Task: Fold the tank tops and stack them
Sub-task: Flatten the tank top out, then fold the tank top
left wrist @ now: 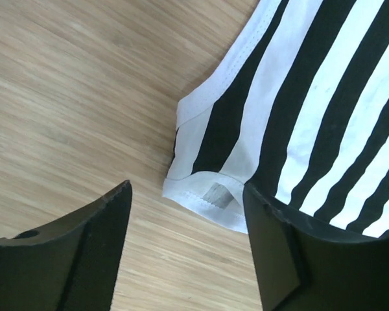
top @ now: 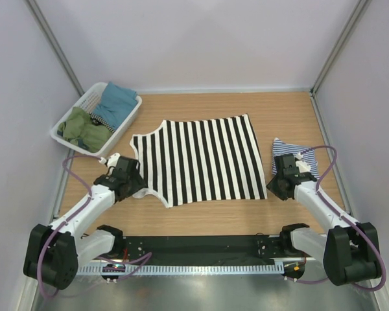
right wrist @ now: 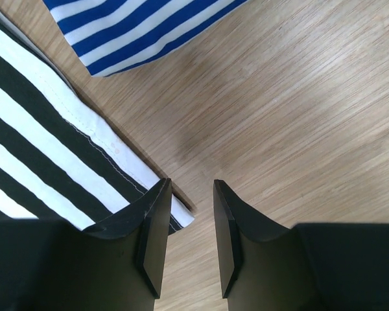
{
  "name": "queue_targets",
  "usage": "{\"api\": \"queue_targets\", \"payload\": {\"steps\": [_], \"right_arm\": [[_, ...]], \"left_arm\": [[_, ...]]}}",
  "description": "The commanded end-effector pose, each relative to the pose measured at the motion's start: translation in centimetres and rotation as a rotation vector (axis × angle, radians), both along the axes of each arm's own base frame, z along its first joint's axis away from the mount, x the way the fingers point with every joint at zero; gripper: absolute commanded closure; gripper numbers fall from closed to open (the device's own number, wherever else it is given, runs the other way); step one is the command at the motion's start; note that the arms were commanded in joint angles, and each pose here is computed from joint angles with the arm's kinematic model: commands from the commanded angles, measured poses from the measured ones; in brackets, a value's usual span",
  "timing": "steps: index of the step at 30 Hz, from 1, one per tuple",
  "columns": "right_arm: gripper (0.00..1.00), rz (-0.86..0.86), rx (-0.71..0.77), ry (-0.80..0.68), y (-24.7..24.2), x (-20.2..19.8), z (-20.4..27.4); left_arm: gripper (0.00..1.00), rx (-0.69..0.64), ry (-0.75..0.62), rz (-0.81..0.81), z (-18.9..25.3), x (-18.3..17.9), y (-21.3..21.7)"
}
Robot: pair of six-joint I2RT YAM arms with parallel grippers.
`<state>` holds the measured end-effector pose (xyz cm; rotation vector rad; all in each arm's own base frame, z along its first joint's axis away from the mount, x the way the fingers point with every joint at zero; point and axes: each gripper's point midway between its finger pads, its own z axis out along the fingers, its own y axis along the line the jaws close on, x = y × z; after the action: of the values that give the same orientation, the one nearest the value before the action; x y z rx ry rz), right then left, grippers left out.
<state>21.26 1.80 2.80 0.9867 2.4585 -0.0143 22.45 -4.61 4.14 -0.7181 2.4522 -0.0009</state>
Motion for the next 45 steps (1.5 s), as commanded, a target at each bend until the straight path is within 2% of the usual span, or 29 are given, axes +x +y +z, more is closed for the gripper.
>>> {"api": "queue_targets", "payload": {"steps": [1, 7, 14, 19, 23, 30, 32, 35, 37, 38, 40, 41, 44, 45], "right_arm": [[0.62, 0.006, 0.027, -0.041, 0.5, 0.6, 0.4], [0.65, 0.059, 0.027, -0.024, 1.1, 0.2, 1.0], [0.65, 0.106, 0.060, -0.014, 2.7, -0.3, 0.9], [0.65, 0.120, 0.014, 0.008, 3.3, -0.8, -0.2], [0.65, 0.109, -0.017, 0.040, 3.3, -1.2, -1.2], [0.58, 0.095, -0.049, 0.038, 3.2, -1.1, -1.6], [0.63, 0.095, -0.051, 0.044, 3.2, -1.2, -1.9], [0.75, 0.091, -0.049, 0.045, 3.2, -1.3, -2.3], [0.78, 0.088, -0.049, 0.047, 3.1, -1.3, -2.4], [0.84, 0.089, -0.050, 0.046, 3.1, -1.3, -2.4], [0.88, 0.088, -0.047, 0.039, 3.2, -1.2, -2.3], [0.93, 0.099, -0.044, 0.034, 3.3, -1.1, -2.2], [0.99, 0.107, -0.037, 0.026, 3.5, -1.0, -2.0], [0.99, 0.108, -0.038, 0.024, 3.5, -0.9, -1.9]], "left_arm": [[0.28, -0.009, 0.015, -0.034, 0.6, 0.1, -0.5], [0.33, -0.039, -0.022, -0.200, 2.3, -0.5, -5.1], [0.37, -0.114, -0.052, -0.276, 3.5, -2.1, -9.7], [0.36, -0.059, -0.011, -0.327, 1.8, -3.1, -10.9], [0.36, -0.065, 0.018, -0.339, 0.4, -3.6, -11.8], [0.37, -0.075, 0.054, -0.392, -1.0, -5.0, -14.2], [0.40, -0.066, 0.071, -0.402, -1.6, -5.4, -14.4], [0.46, -0.075, 0.080, -0.406, -2.1, -5.6, -14.9], [0.50, -0.072, 0.086, -0.409, -2.5, -5.7, -15.1], [0.51, -0.072, 0.086, -0.409, -2.7, -5.8, -15.2], [0.55, -0.059, 0.079, -0.403, -3.0, -5.5, -15.0], [0.58, -0.054, 0.074, -0.400, -3.1, -5.4, -15.0], [0.79, -0.057, 0.075, -0.401, -3.2, -5.1, -15.5], [0.95, -0.065, 0.077, -0.406, -3.4, -5.1, -15.8]]}}
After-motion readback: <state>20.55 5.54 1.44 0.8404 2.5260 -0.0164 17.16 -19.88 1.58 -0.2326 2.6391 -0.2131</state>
